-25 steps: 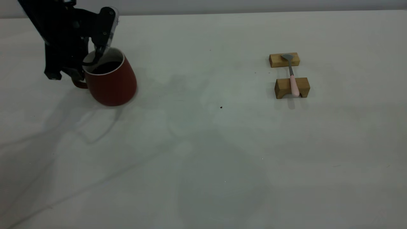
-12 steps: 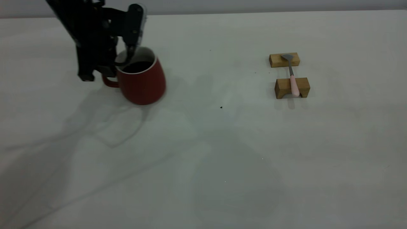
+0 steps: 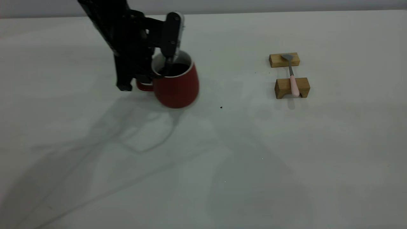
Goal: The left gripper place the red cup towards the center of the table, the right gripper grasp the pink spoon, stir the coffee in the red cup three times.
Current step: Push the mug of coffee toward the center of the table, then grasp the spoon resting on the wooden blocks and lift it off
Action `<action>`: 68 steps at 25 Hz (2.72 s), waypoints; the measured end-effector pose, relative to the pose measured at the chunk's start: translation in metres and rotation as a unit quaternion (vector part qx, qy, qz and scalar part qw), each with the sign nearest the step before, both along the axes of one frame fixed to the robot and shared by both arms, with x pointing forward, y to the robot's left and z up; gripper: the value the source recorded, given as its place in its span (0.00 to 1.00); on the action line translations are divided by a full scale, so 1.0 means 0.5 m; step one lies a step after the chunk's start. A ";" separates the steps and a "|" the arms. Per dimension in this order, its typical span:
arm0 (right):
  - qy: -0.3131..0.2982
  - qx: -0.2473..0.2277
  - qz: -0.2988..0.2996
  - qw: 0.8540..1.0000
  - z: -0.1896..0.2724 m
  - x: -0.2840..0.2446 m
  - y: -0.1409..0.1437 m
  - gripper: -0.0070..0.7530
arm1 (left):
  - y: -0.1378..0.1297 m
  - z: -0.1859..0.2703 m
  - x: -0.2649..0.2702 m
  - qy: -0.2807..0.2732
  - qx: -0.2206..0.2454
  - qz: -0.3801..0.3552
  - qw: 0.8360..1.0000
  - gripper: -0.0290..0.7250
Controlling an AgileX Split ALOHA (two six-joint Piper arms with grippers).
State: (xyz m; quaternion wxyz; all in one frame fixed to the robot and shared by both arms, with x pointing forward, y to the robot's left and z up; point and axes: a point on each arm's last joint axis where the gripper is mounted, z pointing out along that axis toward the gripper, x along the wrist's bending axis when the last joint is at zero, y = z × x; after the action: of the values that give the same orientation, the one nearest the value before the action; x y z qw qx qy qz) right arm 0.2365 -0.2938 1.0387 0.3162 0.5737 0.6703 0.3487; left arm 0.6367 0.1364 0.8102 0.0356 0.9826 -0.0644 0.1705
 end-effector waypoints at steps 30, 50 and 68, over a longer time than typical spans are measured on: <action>0.000 0.000 0.000 1.000 0.000 0.000 0.000 0.33 | -0.007 0.312 -0.022 -0.082 -0.112 0.148 0.979 0.79; 0.000 0.000 0.000 1.000 0.000 0.000 0.000 0.33 | 0.199 0.774 -0.445 -0.052 -0.271 0.512 0.813 0.45; 0.000 0.000 0.000 1.000 0.000 0.000 0.000 0.33 | 0.332 0.504 -0.811 -0.139 -0.400 0.618 0.663 0.44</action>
State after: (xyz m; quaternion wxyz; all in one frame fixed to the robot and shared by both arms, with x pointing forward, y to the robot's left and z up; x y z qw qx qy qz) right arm 0.2365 -0.2938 1.0387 0.3162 0.5737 0.6703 0.3487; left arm 0.2314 0.3027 1.0621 0.3019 0.6533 0.6275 0.2970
